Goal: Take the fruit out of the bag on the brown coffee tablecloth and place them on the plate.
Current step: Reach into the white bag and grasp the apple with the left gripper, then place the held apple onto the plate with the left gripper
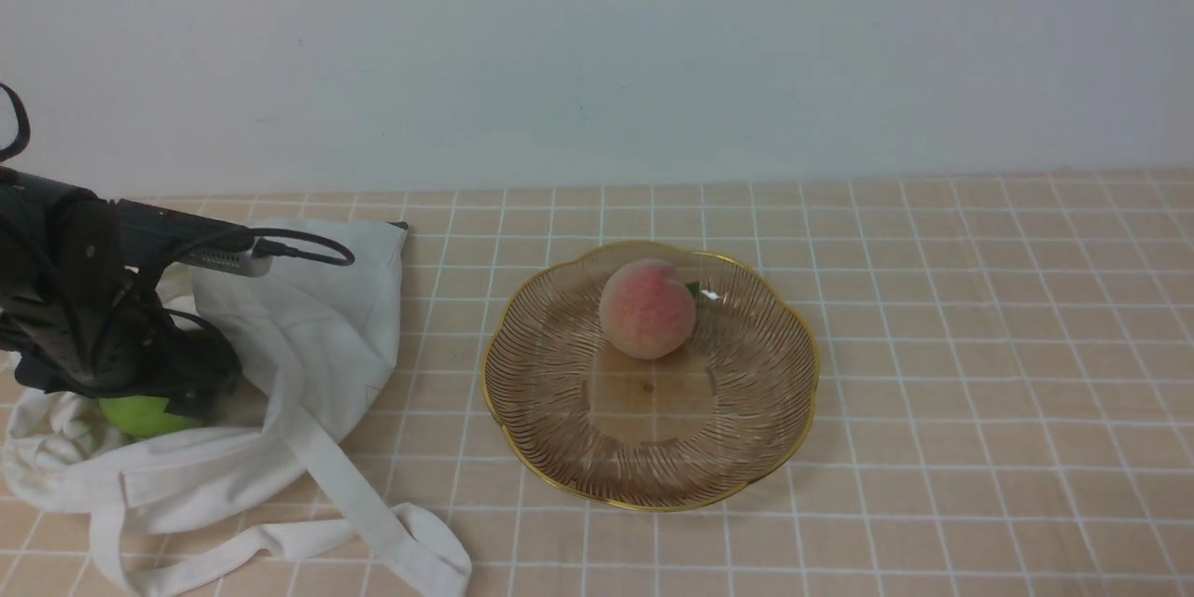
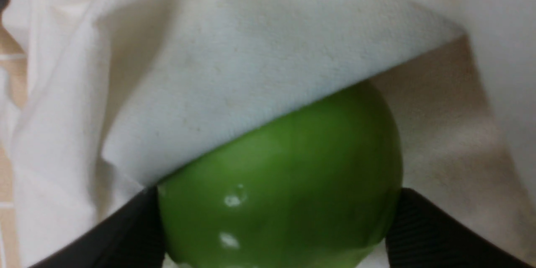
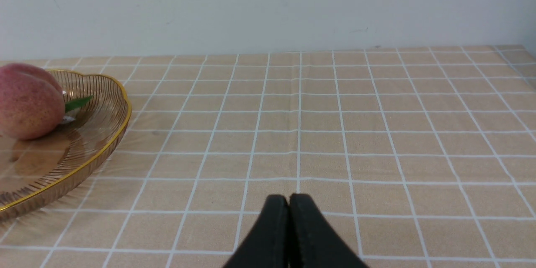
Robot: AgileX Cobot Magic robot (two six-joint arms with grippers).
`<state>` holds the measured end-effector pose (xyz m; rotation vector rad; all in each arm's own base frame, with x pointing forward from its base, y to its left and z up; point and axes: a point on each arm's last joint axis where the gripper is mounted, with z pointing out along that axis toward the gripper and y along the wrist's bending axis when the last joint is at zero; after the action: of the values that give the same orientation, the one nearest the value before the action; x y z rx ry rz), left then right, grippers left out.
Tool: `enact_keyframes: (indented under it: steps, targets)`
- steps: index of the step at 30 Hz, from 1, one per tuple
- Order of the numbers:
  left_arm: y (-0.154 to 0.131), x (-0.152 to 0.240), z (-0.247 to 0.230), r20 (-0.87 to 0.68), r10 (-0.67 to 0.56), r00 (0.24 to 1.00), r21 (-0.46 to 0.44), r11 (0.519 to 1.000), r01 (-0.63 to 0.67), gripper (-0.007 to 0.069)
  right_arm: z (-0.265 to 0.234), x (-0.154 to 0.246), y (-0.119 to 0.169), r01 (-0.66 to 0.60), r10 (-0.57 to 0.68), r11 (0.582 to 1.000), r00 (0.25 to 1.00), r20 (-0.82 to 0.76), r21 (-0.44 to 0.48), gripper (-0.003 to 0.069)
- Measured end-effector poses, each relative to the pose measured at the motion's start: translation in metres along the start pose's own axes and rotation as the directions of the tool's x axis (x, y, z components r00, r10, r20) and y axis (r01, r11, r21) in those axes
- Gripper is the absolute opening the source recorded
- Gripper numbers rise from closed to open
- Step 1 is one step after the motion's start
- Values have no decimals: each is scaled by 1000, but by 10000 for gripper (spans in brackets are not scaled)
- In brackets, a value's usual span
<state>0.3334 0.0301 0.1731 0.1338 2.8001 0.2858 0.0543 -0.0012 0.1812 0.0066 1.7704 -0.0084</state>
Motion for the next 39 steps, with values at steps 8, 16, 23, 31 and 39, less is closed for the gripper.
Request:
enact_keyframes:
  steps: [8,16,23,31,39]
  targets:
    - [4,6,-51,28,-24,999,-25,999,25,611,0,0,0,0,0,1000,1000,0,0,-15]
    - [2,34,-130,55,-111,992,51,993,108,611,0,0,0,0,0,1000,1000,0,0,-15]
    - [-73,34,-176,275,104,956,352,914,-200,611,0,0,0,0,0,1000,1000,0,0,-15]
    - [-176,6,-144,481,162,861,441,805,-398,611,0,0,0,0,0,1000,1000,0,0,-15]
    - [-222,3,-74,409,222,885,429,810,-401,623,0,0,0,0,0,1000,1000,0,0,-15]
